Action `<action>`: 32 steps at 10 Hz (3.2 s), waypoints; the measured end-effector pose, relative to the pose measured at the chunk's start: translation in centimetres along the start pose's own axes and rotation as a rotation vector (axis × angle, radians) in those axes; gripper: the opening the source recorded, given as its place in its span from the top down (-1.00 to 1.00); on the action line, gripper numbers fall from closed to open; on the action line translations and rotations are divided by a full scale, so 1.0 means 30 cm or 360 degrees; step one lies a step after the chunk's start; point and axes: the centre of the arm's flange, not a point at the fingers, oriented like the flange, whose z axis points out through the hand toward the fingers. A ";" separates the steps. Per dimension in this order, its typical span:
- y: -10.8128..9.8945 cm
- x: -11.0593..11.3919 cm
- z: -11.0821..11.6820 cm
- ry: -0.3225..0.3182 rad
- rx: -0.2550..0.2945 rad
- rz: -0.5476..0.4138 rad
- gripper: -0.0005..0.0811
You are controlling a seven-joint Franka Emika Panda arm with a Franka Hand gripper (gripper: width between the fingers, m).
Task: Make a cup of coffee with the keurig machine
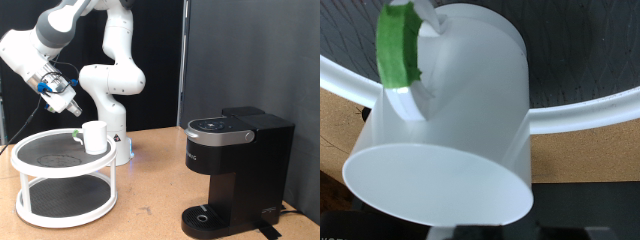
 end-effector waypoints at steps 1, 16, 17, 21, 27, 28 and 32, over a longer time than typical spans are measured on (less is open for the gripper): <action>0.000 0.000 -0.007 -0.0005 0.0016 -0.0005 0.99; -0.084 0.032 0.112 0.0003 0.0127 0.0065 -0.81; -0.088 0.033 0.122 0.0006 0.0120 0.0069 -0.81; -0.098 0.038 0.142 0.0012 0.0102 0.0081 -0.16; -0.097 0.040 0.144 0.0010 0.0099 0.0084 0.92; -0.094 0.040 0.143 0.0004 0.0083 0.0090 0.97; -0.060 0.033 0.092 -0.0062 -0.0009 0.0090 0.97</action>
